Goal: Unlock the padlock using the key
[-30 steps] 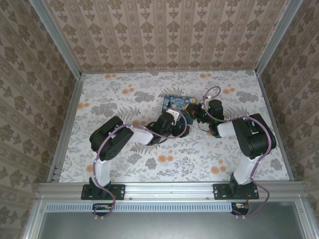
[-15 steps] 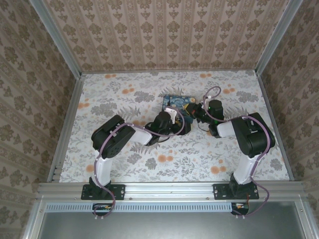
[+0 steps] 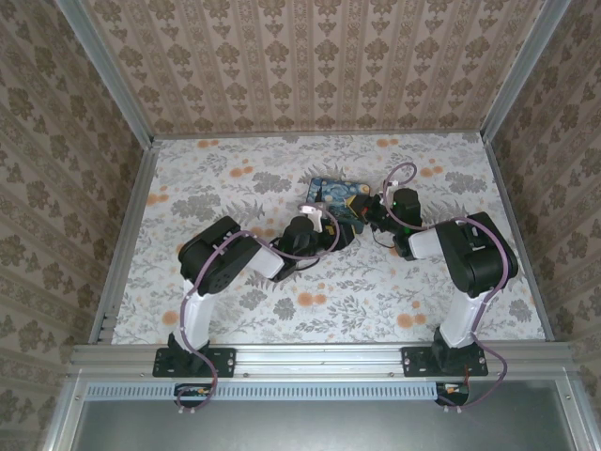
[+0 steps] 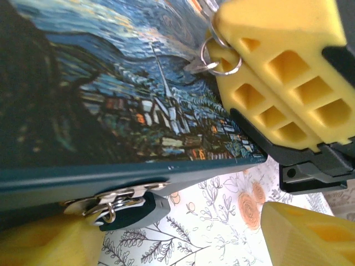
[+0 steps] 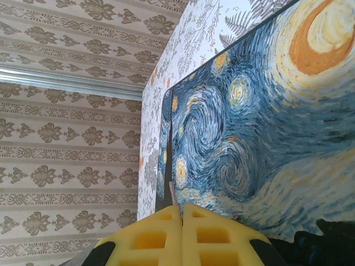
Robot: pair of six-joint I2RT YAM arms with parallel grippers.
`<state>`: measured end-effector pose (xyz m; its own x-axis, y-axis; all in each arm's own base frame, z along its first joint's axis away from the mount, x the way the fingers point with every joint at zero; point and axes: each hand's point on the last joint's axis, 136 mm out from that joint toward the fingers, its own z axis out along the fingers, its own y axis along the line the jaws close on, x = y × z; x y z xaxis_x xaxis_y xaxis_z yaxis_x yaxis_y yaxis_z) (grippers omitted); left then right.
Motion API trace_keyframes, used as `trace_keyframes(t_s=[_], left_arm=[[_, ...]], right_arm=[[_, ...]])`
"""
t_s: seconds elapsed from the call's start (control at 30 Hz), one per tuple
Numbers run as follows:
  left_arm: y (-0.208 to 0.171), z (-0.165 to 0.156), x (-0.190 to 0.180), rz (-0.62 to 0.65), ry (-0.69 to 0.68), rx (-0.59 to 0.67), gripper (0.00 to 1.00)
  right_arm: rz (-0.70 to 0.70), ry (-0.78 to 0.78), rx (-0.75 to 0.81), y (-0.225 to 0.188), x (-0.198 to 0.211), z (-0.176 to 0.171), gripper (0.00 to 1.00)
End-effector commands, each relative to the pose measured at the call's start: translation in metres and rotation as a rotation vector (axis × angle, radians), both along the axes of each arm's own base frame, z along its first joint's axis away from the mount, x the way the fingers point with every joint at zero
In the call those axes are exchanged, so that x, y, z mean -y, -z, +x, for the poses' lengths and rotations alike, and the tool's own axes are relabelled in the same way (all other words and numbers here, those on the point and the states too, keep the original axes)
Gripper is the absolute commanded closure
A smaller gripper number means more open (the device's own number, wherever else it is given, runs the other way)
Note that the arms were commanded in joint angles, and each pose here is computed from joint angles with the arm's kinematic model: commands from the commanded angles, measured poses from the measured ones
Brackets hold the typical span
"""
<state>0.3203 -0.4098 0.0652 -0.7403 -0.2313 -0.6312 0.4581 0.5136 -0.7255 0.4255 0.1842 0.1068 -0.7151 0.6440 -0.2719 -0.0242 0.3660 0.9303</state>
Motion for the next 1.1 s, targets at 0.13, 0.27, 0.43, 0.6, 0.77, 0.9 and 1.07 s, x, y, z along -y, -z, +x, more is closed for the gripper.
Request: trace_keyframes(t_s=[0.13,0.27,0.43,0.6,0.77,0.9,1.07], left_arm=[[0.02,-0.002,-0.005,-0.022,-0.048,-0.068,0.29],[0.029,-0.005,-0.004,-0.018,-0.075,-0.094,0.29],[0.041,-0.006,-0.006,0.003,-0.107,-0.118,0.33],[0.048,-0.004,-0.008,0.001,-0.129,-0.134,0.43],[0.049,-0.003,-0.007,-0.002,-0.131,-0.135,0.51],[0.045,-0.003,-0.006,-0.022,-0.135,-0.123,0.57],[0.036,-0.007,-0.004,-0.06,-0.124,-0.106,0.53]], right_arm=[[-0.015,0.014,-0.106,0.035,0.002,-0.009,1.0],[-0.015,0.015,-0.107,0.036,0.002,-0.009,1.0],[-0.014,0.013,-0.108,0.037,0.002,-0.009,1.0],[-0.013,0.011,-0.107,0.036,0.001,-0.01,1.0],[-0.013,0.004,-0.104,0.035,0.001,-0.009,1.0],[-0.018,-0.004,-0.105,0.036,0.0,-0.01,1.0],[-0.019,-0.009,-0.107,0.037,-0.001,-0.009,1.0]])
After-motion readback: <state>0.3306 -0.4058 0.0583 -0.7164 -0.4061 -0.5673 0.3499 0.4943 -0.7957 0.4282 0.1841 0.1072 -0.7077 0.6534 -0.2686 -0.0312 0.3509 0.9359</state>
